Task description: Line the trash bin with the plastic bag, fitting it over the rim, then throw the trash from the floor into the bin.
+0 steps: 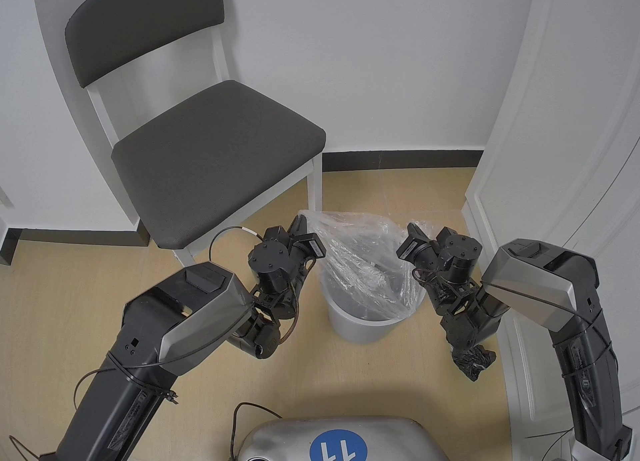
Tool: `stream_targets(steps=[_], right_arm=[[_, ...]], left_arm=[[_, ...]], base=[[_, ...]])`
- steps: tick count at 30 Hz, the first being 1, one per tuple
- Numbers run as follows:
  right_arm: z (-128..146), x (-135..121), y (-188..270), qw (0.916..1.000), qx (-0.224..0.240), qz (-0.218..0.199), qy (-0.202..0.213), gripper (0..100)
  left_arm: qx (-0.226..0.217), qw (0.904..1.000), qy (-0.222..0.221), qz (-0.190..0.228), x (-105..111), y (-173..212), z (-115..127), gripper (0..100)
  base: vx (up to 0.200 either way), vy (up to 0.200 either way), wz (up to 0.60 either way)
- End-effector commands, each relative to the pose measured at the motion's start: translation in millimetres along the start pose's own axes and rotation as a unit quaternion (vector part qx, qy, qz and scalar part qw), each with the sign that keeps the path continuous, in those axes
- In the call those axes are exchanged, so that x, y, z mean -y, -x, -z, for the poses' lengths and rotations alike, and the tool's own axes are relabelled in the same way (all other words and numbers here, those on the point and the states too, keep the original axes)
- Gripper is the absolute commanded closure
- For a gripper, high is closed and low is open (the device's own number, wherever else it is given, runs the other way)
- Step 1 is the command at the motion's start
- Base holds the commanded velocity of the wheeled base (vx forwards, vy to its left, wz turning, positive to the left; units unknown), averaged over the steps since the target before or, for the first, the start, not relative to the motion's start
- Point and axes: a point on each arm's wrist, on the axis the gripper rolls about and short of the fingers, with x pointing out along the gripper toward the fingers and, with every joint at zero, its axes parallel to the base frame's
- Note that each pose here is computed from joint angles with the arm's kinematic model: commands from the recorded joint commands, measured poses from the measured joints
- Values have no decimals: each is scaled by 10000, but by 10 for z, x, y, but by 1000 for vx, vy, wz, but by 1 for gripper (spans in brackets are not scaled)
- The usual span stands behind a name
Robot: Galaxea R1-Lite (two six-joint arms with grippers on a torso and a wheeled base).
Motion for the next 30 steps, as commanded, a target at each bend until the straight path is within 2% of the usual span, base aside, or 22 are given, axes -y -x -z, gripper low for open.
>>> stream_targets(steps=[1, 6, 13, 16, 22, 25, 30], right_arm=[[17, 4, 7, 10000, -12, 2, 12, 100], [-5, 1, 34, 10000, 28, -17, 23, 100], [-68, -9, 198, 9998, -140, -72, 99, 100], [-80, -1, 232, 9996, -203, -119, 139, 100], [-152, 43, 399, 9969, -630, -376, 285, 100], [-187, 40, 442, 9960, -708, -443, 328, 100], [-236, 143, 432, 9954, -685, -356, 570, 100]], left_arm=[[-91, 10000, -30, -17, -34, 32, 123, 100], [-177, 9998, -58, -36, -49, 63, 165, 100], [-669, 9975, -237, -70, -92, 245, 159, 100], [-763, 9968, -237, 28, -62, 285, 187, 100], [-858, 9958, -220, 214, 109, 358, 242, 100], [-940, 9951, -258, 190, 95, 376, 264, 100], [-1326, 9900, -455, -130, -66, 345, 180, 100]], base=[[0, 0, 0], [0, 0, 0], [0, 0, 0], [0, 0, 0], [0, 0, 0], [0, 0, 0], [0, 0, 0]])
